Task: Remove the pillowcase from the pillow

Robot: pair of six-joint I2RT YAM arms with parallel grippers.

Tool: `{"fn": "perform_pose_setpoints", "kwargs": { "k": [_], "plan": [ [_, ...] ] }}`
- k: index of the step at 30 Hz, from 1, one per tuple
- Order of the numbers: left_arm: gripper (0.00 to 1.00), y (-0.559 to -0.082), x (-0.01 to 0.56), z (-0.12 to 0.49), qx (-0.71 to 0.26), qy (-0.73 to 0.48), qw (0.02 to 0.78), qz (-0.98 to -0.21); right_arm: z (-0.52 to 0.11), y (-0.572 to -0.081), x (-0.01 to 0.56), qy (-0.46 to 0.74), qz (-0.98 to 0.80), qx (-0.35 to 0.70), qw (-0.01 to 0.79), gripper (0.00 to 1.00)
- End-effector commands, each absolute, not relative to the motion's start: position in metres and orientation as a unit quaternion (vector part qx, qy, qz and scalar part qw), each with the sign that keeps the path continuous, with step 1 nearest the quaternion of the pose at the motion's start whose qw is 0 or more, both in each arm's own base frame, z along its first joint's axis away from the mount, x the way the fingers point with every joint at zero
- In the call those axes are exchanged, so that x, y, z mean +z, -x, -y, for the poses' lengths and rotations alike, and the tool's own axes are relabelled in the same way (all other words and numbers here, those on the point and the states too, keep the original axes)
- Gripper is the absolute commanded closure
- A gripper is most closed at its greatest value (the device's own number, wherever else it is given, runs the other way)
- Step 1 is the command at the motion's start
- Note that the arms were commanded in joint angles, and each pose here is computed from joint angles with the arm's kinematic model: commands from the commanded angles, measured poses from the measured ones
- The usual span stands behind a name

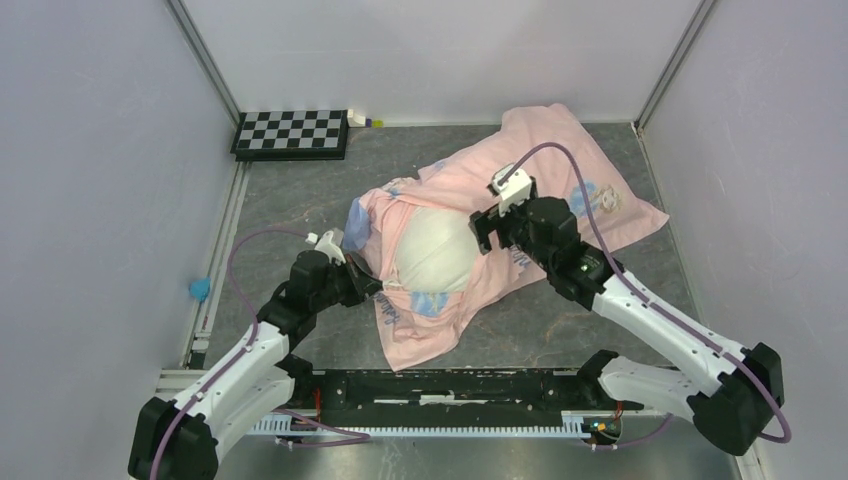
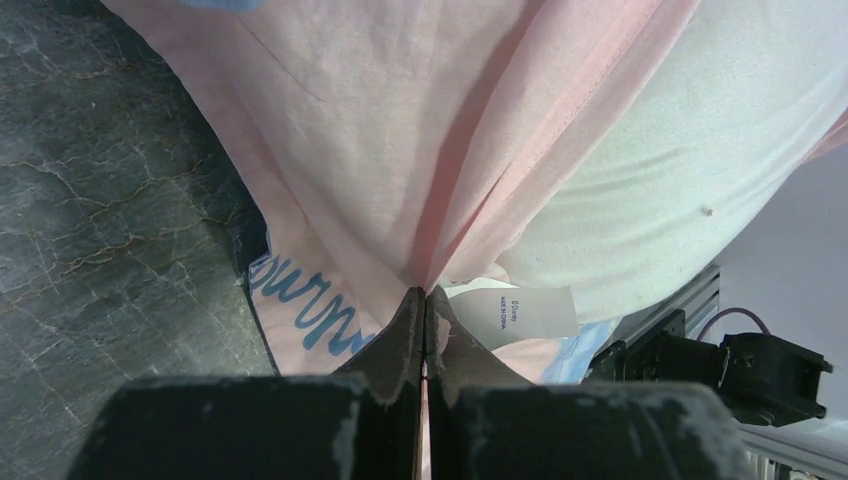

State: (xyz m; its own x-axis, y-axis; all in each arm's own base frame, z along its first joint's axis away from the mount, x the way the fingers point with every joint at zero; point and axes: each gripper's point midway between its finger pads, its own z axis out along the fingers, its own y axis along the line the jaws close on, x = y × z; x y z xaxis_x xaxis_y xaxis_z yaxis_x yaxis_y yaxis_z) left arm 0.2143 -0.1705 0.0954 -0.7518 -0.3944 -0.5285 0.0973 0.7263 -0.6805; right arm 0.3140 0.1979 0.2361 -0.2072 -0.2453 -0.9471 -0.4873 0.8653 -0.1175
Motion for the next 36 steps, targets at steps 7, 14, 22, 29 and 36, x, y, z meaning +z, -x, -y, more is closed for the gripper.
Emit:
{"fn": "perform_pose_setpoints", "kwargs": {
  "k": [7, 14, 22, 29, 36],
  "plan": [
    [0.98, -0.206, 0.084, 0.165, -0.354, 0.103, 0.328, -0.87, -0.299, -0.247, 0.242, 0.36, -0.721, 0.222, 0.549, 0.09],
    [0.98, -0.207, 0.089, 0.167, -0.357, 0.095, 0.332, -0.868, -0.347, -0.215, 0.223, 0.319, -0.723, 0.352, 0.502, 0.07],
    [0.98, -0.207, 0.084, 0.168, -0.355, 0.087, 0.328, -0.871, -0.319, -0.24, 0.182, 0.232, -0.818, 0.186, 0.492, 0.02],
    [0.98, -0.207, 0.081, 0.17, -0.359, 0.083, 0.322, -0.872, -0.348, -0.247, 0.156, 0.285, -0.818, 0.042, 0.497, 0.02],
    [0.98, -0.206, 0.074, 0.168, -0.351, 0.084, 0.321, -0.876, -0.321, -0.278, 0.118, 0.282, -0.816, -0.137, 0.486, 0.03]
  ]
}}
